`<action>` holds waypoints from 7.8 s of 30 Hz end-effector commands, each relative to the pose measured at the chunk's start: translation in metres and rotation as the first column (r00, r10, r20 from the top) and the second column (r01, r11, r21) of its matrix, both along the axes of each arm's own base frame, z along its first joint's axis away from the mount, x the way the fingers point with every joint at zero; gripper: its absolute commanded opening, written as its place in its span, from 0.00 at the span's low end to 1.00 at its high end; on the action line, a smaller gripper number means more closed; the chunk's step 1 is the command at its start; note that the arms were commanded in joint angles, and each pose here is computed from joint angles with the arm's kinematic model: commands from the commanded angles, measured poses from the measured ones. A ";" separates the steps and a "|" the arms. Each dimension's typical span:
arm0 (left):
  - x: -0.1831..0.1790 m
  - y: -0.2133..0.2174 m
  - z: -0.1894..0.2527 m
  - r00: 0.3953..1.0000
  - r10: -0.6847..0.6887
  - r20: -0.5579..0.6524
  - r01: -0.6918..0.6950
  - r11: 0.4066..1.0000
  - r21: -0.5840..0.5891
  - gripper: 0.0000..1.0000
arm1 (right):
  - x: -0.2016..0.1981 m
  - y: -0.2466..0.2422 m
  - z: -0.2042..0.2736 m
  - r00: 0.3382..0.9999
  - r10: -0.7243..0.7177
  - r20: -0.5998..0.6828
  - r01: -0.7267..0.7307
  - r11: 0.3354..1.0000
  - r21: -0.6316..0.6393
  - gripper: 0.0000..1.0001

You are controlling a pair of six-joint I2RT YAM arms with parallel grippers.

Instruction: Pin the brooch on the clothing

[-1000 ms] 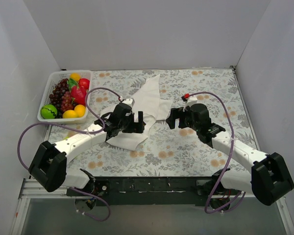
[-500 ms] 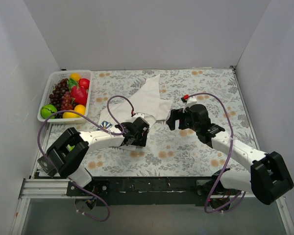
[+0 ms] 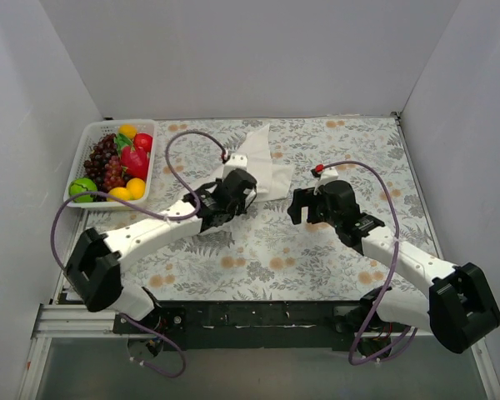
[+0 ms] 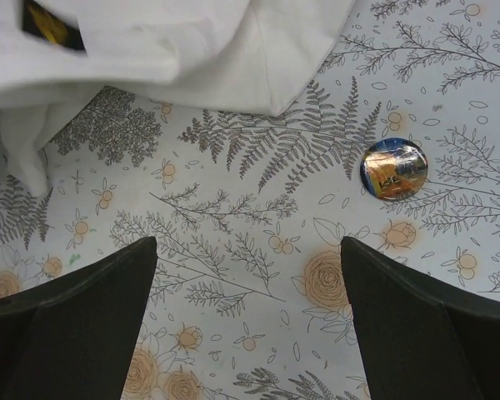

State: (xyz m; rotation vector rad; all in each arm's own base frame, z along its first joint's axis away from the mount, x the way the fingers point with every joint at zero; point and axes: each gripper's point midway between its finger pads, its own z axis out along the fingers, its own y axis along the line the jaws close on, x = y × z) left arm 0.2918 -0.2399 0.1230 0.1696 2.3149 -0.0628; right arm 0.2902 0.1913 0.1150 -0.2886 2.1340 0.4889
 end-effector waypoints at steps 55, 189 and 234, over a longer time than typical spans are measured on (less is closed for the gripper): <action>0.133 0.069 0.164 0.996 0.037 0.078 0.017 0.799 -0.601 0.98 | -0.099 0.037 -0.068 0.887 0.355 -0.296 -0.388 0.920 -0.058 0.78; 0.023 -0.016 0.431 0.701 0.161 0.695 0.117 0.935 -0.335 0.00 | -0.050 0.073 0.122 0.969 0.160 0.187 -0.160 0.987 -0.014 0.89; 0.027 0.168 0.119 0.880 0.444 0.167 -0.405 0.887 -0.222 0.00 | -0.033 0.004 -0.044 0.960 0.095 -0.265 -0.030 0.970 0.240 0.80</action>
